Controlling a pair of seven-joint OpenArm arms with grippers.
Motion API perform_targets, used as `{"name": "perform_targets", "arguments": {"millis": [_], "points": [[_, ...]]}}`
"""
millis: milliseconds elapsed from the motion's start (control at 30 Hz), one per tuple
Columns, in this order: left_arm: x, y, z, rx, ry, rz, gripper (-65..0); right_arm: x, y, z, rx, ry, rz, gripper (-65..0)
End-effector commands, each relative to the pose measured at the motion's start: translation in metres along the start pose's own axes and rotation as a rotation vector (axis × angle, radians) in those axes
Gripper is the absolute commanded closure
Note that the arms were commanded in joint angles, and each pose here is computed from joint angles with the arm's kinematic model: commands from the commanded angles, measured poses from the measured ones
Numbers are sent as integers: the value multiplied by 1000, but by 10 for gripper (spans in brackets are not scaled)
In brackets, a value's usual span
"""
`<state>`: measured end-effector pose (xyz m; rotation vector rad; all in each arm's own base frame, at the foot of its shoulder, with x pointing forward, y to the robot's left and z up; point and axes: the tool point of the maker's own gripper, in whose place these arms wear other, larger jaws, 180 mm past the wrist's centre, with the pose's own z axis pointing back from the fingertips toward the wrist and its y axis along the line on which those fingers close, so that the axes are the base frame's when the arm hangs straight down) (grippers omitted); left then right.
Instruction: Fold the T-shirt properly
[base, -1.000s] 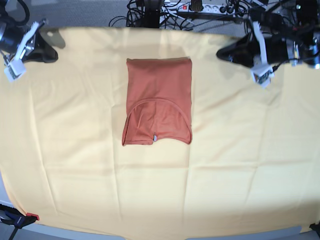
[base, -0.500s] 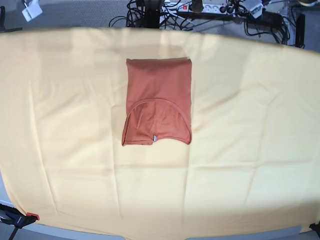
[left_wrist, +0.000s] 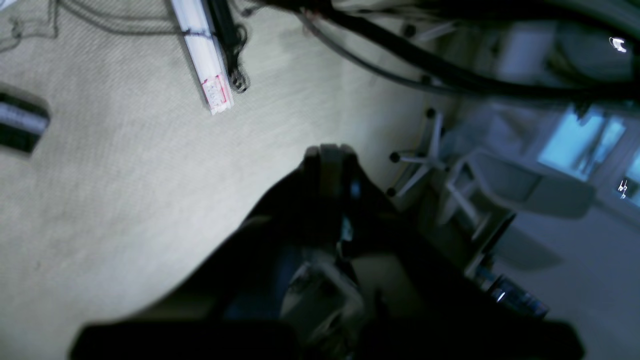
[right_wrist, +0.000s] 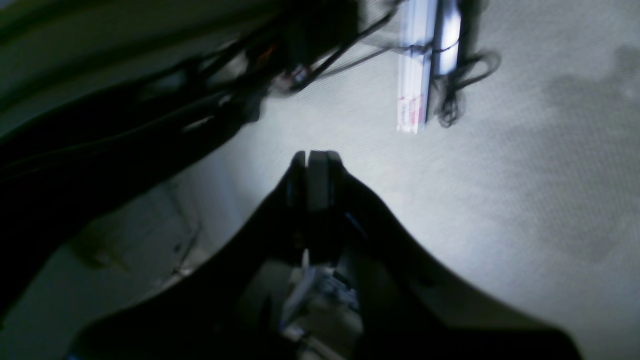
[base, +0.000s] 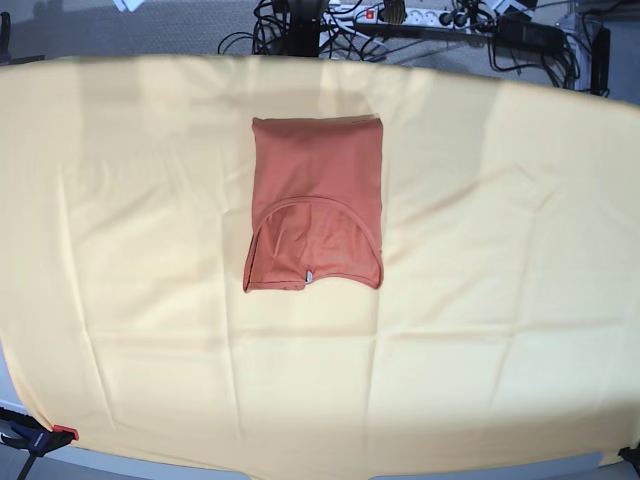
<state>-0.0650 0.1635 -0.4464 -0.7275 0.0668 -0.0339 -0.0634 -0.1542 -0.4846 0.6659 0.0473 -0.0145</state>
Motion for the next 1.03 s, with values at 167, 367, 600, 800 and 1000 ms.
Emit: {"name": "perform_targets", "arguments": {"millis": [167, 367, 600, 800, 1000], "points": [[18, 64, -54, 112, -70, 75, 0, 9, -42, -45, -84, 47, 49, 0], [59, 113, -93, 268, -313, 64, 0, 28, -66, -82, -181, 41, 181, 0], [83, 135, -122, 557, -369, -121, 0, 59, -99, -95, -510, -27, 327, 0], [78, 107, -157, 594, -364, -118, 0, 62, -90, -105, -540, -75, 325, 0], [80, 81, -180, 546, -376, -95, 0, 62, -85, -108, -506, -86, 299, 0]]}}
